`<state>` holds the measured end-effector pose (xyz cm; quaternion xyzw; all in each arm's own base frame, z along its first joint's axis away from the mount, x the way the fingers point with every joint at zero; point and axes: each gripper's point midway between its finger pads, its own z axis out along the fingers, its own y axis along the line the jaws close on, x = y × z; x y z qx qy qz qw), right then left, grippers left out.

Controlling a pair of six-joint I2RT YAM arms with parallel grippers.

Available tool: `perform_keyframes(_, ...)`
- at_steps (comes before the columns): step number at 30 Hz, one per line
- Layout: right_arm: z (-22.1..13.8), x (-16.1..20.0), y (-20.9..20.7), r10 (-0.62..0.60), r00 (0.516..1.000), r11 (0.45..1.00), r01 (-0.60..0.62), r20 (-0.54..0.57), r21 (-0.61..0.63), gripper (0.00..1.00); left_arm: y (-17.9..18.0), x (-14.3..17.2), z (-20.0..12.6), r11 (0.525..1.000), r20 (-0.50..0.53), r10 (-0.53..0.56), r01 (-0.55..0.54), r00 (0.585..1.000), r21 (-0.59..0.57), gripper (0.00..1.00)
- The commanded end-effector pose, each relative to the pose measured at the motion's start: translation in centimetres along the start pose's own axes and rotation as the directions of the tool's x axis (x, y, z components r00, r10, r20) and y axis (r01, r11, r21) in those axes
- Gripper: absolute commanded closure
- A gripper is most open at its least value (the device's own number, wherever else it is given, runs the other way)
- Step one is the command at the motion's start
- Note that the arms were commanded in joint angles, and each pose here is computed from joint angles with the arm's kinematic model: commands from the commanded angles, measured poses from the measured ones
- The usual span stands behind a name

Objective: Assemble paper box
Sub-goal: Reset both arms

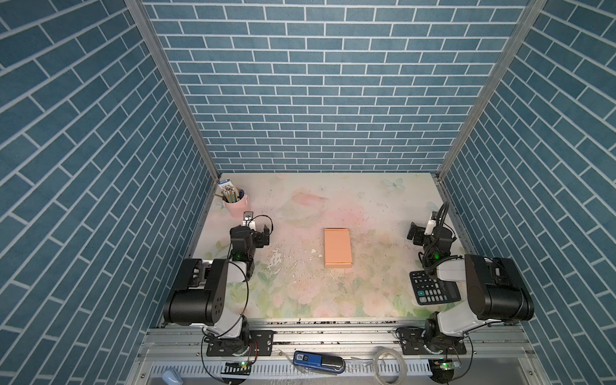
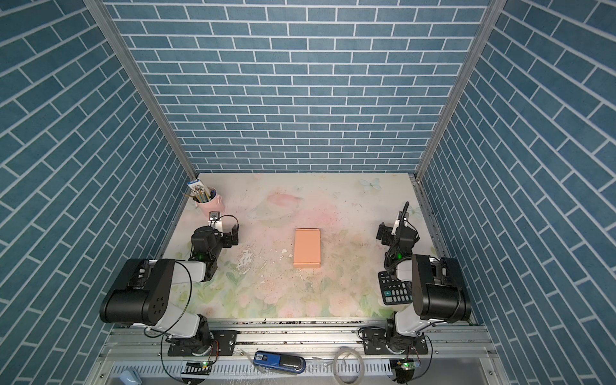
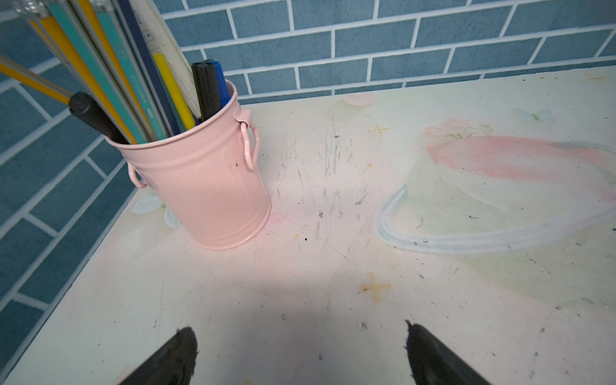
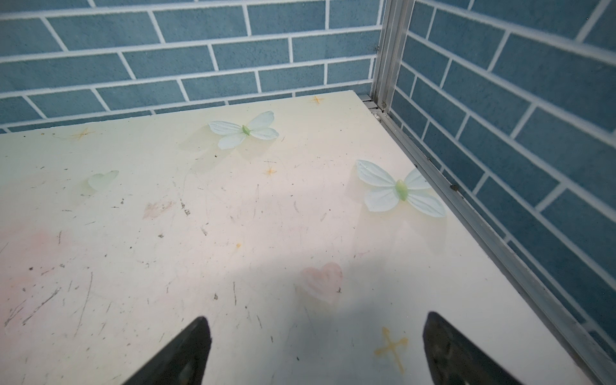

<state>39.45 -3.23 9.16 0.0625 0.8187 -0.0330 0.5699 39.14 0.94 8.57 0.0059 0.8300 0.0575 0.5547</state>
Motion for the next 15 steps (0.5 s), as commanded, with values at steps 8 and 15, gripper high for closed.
perform_keyframes(8, -0.08, 0.30, 0.11, -0.028, 1.000, 1.000, 0.028, -0.007, -0.005, 0.01, -0.12, -0.73, 0.09, 1.000, 0.021, 0.002, -0.003, 1.000, 0.005, 0.00)
perform_keyframes(15, -0.09, 0.28, 0.10, -0.028, 1.000, 1.000, 0.028, -0.006, -0.005, 0.01, -0.17, -0.74, 0.12, 1.000, 0.021, 0.001, -0.001, 1.000, 0.007, 0.01)
